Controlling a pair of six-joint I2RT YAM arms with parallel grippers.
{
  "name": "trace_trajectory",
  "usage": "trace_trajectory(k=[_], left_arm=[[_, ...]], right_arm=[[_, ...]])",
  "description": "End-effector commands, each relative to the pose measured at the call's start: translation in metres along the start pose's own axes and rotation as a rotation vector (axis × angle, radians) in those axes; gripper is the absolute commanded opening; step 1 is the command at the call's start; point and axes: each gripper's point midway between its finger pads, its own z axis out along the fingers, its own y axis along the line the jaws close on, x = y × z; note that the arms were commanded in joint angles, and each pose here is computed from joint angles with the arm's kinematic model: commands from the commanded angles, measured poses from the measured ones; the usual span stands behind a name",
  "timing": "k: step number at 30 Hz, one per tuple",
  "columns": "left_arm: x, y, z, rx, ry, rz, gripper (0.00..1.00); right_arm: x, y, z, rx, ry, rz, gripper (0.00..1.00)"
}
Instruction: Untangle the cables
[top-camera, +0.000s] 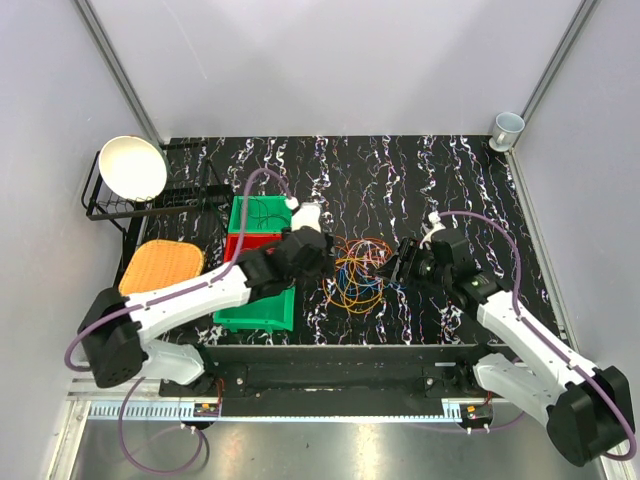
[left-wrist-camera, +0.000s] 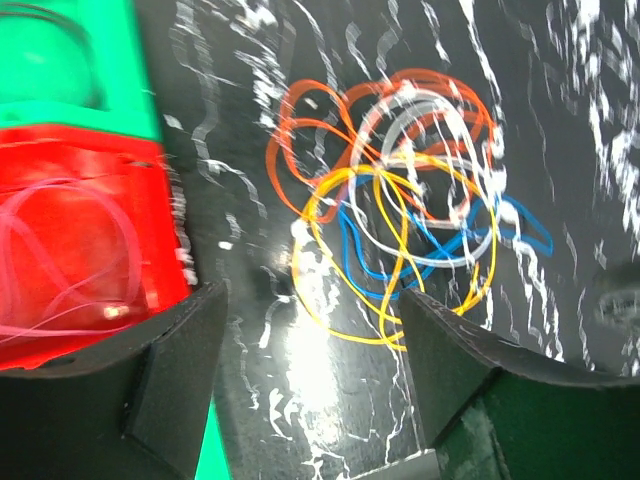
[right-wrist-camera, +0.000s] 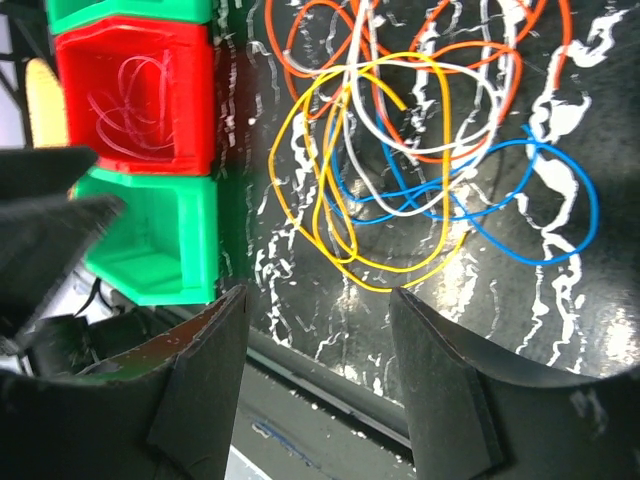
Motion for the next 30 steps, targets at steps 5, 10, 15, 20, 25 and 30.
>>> trace_trajectory(k=[5,10,15,20,25,30], left_arm=[[0.016,-0.059,0.026,0.181,0.054,0.08,0.68],[0.025,-0.068,0.044,0.181,0.076,0.093,0.66],[0.017,-0.072,0.06,0.147,0.059,0.12,0.65],[0.011,-0.069,0.069,0.099,0.042,0.147,0.64],[0.015,-0.06,0.071,0.089,0.046,0.122,0.63],[0.016,-0.047,0.068,0.086,0.042,0.087,0.63]], right_arm=[[-0.01,-0.016,0.011,0.081,-0.036,0.0,0.69],[-0.019,-0.023,0.019,0.137,-0.049,-0.005,0.69],[-0.031,-0.027,0.033,0.181,-0.05,-0.021,0.67],[-0.043,-0.021,0.049,0.176,-0.036,-0.037,0.65],[-0.048,-0.019,0.068,0.174,0.002,-0.06,0.64],[-0.049,-0.019,0.084,0.165,0.03,-0.069,0.62]])
